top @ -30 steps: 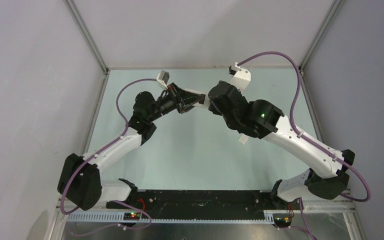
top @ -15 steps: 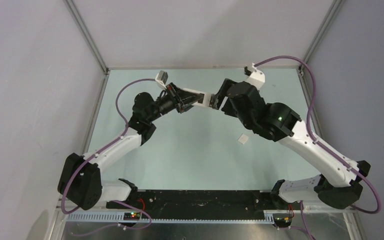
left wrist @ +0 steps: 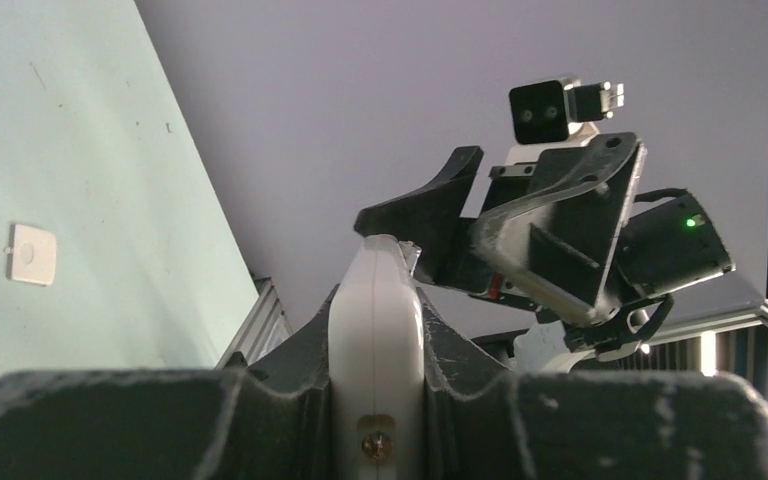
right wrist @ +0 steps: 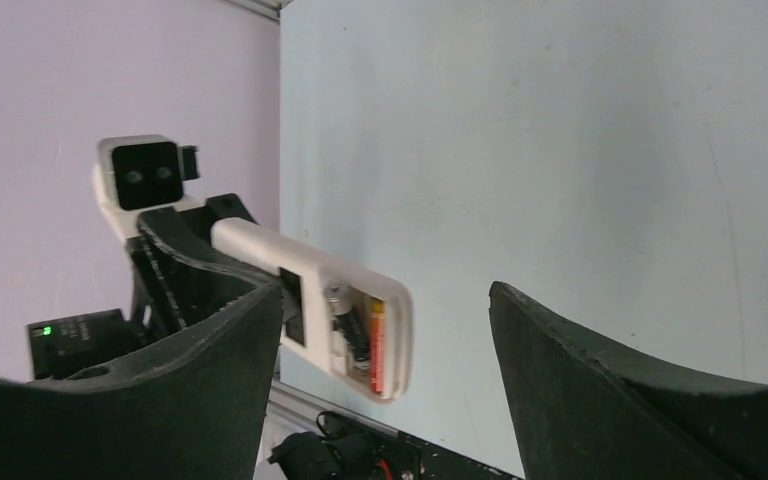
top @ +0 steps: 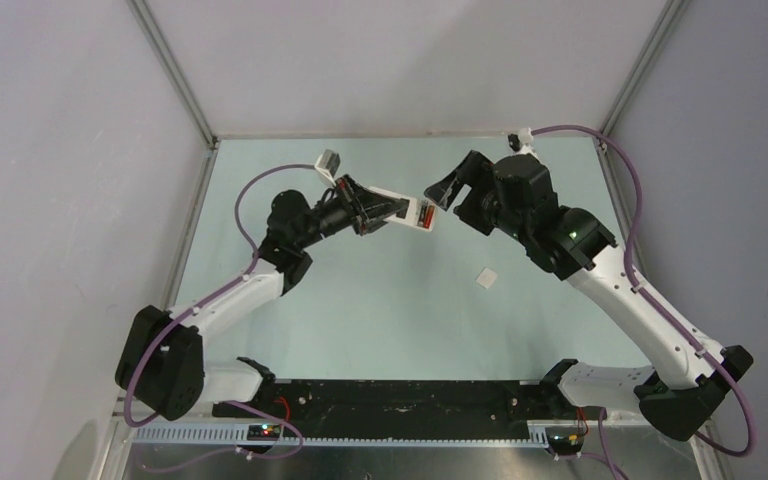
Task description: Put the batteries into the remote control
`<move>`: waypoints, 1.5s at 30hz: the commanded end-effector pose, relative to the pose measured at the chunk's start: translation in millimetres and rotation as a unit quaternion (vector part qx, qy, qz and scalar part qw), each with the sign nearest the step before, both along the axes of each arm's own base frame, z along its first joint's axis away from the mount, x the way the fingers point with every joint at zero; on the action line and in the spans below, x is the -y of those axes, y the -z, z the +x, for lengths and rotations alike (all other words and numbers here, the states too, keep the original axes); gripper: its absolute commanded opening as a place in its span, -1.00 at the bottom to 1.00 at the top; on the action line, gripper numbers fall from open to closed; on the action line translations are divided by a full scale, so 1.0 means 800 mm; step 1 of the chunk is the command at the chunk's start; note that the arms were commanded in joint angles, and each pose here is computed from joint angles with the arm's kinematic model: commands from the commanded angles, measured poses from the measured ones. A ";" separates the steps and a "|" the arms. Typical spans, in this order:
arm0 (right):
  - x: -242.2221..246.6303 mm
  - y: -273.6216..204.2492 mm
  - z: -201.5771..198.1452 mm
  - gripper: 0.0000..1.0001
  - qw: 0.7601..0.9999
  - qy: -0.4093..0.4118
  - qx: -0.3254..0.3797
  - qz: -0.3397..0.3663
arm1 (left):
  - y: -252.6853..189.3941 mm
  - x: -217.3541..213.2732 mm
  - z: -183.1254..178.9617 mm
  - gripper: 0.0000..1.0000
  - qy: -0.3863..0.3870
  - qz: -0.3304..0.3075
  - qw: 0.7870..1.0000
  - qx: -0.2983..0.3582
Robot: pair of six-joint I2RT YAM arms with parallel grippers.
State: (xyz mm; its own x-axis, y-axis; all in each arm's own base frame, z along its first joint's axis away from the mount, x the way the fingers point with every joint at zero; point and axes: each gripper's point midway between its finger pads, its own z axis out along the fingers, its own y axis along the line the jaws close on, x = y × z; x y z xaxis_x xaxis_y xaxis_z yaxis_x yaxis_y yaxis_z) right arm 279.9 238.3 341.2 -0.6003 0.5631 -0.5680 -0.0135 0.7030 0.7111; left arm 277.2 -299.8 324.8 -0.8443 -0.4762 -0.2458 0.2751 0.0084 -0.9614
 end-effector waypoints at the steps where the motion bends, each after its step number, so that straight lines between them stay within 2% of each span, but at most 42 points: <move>1: -0.007 -0.032 -0.002 0.56 0.999 -0.016 0.025 0.044 | -0.014 -0.006 -0.016 -1.00 0.012 -0.004 0.999 0.048; 5: -0.009 -0.028 -0.001 0.45 0.999 -0.023 0.021 0.042 | -0.012 -0.007 -0.022 -1.00 0.018 0.000 0.998 0.055; 7: -0.010 -0.023 0.000 0.28 0.999 -0.025 0.019 0.034 | -0.011 -0.007 -0.023 -0.99 0.020 0.001 0.998 0.056; 10: -0.009 -0.020 -0.001 -0.08 0.999 -0.036 0.035 0.005 | -0.008 -0.006 -0.024 -1.00 0.022 0.003 0.998 0.055; 14: -0.015 -0.024 -0.001 -0.27 0.992 -0.076 0.083 -0.056 | -0.002 -0.005 -0.025 -1.00 0.026 0.006 0.998 0.050; 17: -0.025 -0.033 0.000 -0.30 0.977 -0.119 0.133 -0.117 | 0.002 -0.004 -0.027 -1.00 0.031 0.008 0.998 0.046; 23: -0.038 -0.024 -0.001 -0.32 0.947 -0.152 0.151 -0.238 | 0.016 -0.005 -0.029 -1.00 0.035 0.014 0.999 0.033; 29: -0.043 -0.012 -0.004 -0.46 0.930 -0.164 0.155 -0.291 | 0.022 -0.005 -0.030 -1.00 0.036 0.016 0.999 0.026; 34: -0.041 -0.004 -0.013 -0.41 0.913 -0.172 0.166 -0.332 | 0.027 -0.004 -0.029 -1.00 0.036 0.019 0.999 0.018; 45: -0.041 0.012 -0.022 -0.38 0.902 -0.185 0.160 -0.356 | 0.033 -0.003 -0.027 -1.00 0.038 0.021 0.999 0.007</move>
State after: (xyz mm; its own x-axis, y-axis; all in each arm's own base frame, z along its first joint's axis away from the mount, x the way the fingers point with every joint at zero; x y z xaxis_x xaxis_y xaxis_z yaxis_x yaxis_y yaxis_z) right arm 262.2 279.6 327.6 -0.4346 -0.2013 -0.8778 -0.4810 0.8759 0.0373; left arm 258.2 -298.9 288.0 -0.8831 -0.4024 -0.2412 0.2428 0.0480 -0.9689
